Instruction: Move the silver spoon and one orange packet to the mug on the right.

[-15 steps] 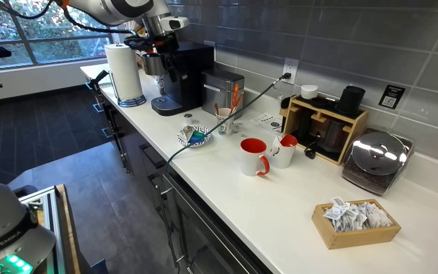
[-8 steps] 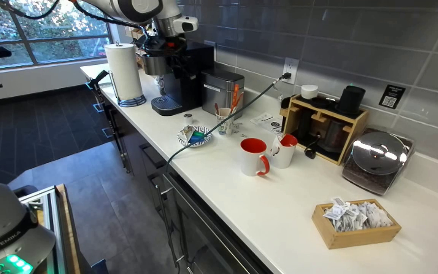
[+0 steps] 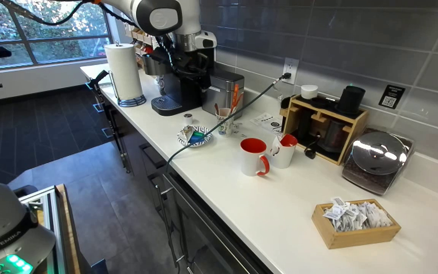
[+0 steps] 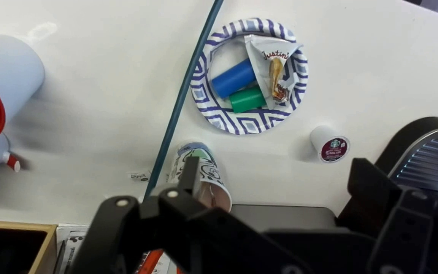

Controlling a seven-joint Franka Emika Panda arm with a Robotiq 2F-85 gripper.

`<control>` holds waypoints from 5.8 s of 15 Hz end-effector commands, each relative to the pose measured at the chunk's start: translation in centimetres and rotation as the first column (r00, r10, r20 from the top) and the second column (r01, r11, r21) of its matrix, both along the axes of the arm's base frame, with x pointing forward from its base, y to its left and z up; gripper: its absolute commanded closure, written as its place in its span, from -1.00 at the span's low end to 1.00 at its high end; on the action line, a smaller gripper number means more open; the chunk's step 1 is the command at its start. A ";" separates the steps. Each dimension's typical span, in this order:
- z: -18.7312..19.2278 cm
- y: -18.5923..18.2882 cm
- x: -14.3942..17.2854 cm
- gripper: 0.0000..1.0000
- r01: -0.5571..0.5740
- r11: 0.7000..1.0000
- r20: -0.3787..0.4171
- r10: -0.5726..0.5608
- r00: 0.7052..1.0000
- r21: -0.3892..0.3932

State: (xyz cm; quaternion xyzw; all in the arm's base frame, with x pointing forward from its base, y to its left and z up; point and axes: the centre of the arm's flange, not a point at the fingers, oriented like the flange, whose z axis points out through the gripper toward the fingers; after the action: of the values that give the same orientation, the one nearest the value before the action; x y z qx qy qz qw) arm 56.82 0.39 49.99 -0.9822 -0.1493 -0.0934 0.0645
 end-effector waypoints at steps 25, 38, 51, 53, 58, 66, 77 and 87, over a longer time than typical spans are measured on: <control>-10.4 4.0 2.3 -0.79 0.116 0.993 0.453 -0.114 0.884 0.025; -10.1 3.2 3.2 0.85 0.131 0.991 0.472 -0.118 0.874 0.005; -6.2 3.7 2.1 0.98 0.134 0.990 0.510 -0.094 0.855 -0.043; -4.6 3.3 1.8 0.98 0.136 0.988 0.517 -0.079 0.852 -0.073; -0.8 1.9 0.5 0.98 0.135 0.985 0.518 -0.059 0.853 -0.110; 4.4 2.5 -2.4 0.98 0.116 0.993 0.436 -0.098 0.895 -0.016; 8.7 -13.4 -3.6 0.98 0.416 0.909 0.324 -0.391 0.861 -0.007; 1.8 -22.6 -1.2 0.98 0.624 0.765 0.275 -0.641 0.716 0.158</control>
State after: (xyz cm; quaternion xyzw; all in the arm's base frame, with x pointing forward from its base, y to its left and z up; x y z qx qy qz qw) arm 53.88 -21.53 53.25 -0.9521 0.1654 -0.2564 0.0187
